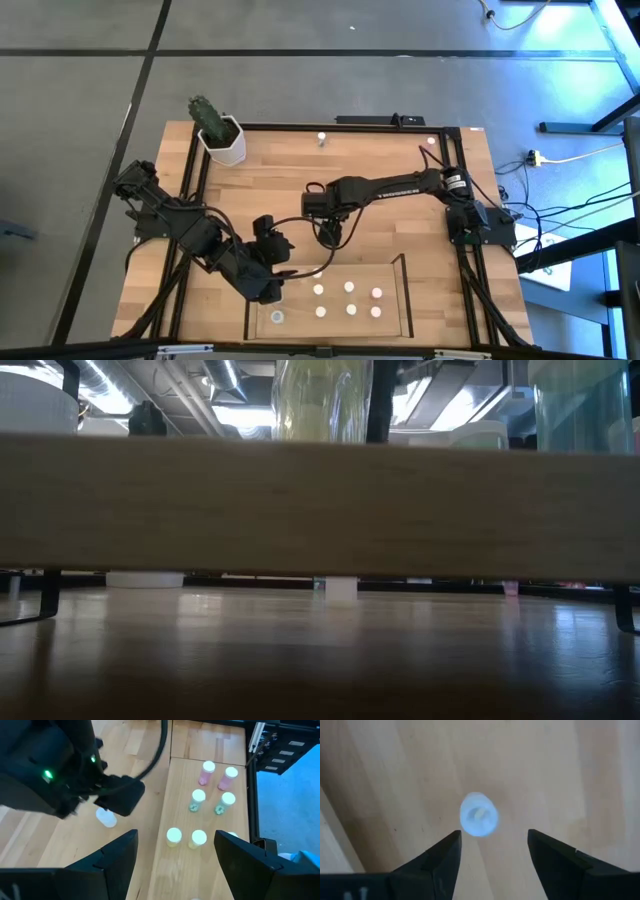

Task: Pick and place medicine bottles onto shelf by color
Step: Put the white pill bottle on the shelf aligned with the other white pill bottle

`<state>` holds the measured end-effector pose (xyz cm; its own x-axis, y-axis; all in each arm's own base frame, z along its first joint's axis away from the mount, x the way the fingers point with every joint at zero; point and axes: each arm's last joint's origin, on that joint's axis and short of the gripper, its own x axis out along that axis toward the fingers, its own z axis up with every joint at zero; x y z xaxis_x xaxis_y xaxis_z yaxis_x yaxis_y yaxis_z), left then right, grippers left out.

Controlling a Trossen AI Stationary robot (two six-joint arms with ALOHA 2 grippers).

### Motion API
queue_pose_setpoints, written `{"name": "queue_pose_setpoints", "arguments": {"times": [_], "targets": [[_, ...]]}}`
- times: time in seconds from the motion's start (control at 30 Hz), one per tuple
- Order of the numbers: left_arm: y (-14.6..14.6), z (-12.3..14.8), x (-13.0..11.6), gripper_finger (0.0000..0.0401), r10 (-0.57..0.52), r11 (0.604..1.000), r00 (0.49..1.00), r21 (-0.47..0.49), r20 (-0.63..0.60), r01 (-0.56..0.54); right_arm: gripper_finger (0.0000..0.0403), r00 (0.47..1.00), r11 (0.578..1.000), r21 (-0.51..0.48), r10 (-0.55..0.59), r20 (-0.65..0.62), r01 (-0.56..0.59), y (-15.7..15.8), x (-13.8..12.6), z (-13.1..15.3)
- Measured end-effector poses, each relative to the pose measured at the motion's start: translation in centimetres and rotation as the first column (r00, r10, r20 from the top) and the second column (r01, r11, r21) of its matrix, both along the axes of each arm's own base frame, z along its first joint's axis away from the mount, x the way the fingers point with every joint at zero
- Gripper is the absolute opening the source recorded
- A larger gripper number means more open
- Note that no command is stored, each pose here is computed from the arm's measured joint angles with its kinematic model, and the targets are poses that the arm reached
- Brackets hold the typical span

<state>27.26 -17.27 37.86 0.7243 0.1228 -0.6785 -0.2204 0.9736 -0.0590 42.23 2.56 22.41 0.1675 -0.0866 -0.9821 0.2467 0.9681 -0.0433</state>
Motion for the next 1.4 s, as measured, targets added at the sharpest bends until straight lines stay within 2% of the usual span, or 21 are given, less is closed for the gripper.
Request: {"name": "queue_pose_setpoints", "arguments": {"times": [0.13, 0.3, 0.47, 0.57, 0.73, 0.83, 1.0, 1.13, 1.4], "targets": [[0.0, -0.2, -0.3, 0.0256, -0.001, 1.000, 1.000, 0.014, -0.025, 0.001, 0.0229, 0.997, 0.996, -0.039, -0.078, 0.003, 0.078, 0.4, -0.1, 1.9], [-0.3, -0.6, -1.2, 0.0256, 0.017, 1.000, 0.997, 0.019, -0.076, -0.015, 0.0229, 0.997, 0.989, -0.128, -0.076, -0.011, 0.074, 2.5, -0.9, 4.3], [-0.6, -1.0, -2.5, 0.0256, 0.082, 0.995, 0.990, 0.073, -0.115, -0.074, 0.0229, 0.996, 0.980, -0.177, -0.090, -0.020, 0.085, 5.6, -2.5, 7.2], [-0.7, -1.1, -3.2, 0.0256, 0.121, 0.988, 0.986, 0.105, -0.111, -0.110, 0.0229, 0.994, 0.974, -0.200, -0.108, 0.025, 0.111, 7.6, -3.4, 9.1], [-0.5, -1.1, -3.5, 0.0256, 0.137, 0.981, 0.985, 0.154, -0.109, -0.119, 0.0229, 0.984, 0.985, -0.154, -0.057, 0.167, 0.083, 10.5, -4.5, 12.6], [0.2, -1.2, -3.1, 0.0256, 0.150, 0.976, 0.981, 0.178, -0.120, -0.127, 0.0229, 0.960, 0.984, -0.159, -0.039, 0.277, 0.086, 11.8, -5.6, 14.7], [2.3, -1.2, -1.7, 0.0256, 0.178, 0.965, 0.973, 0.218, -0.148, -0.144, 0.0229, 0.938, 0.980, -0.167, -0.044, 0.344, 0.107, 12.8, -8.9, 17.2], [4.7, -1.2, -0.1, 0.0256, 0.194, 0.962, 0.965, 0.229, -0.177, -0.152, 0.0229, 0.911, 0.978, -0.199, 0.026, 0.412, 0.062, 13.7, -11.2, 19.3], [10.3, -0.9, 3.1, 0.0256, 0.145, 0.984, 0.966, 0.132, -0.212, -0.118, 0.0229, 0.846, 0.941, -0.339, 0.183, 0.500, -0.003, 14.3, -15.0, 22.2]]}}
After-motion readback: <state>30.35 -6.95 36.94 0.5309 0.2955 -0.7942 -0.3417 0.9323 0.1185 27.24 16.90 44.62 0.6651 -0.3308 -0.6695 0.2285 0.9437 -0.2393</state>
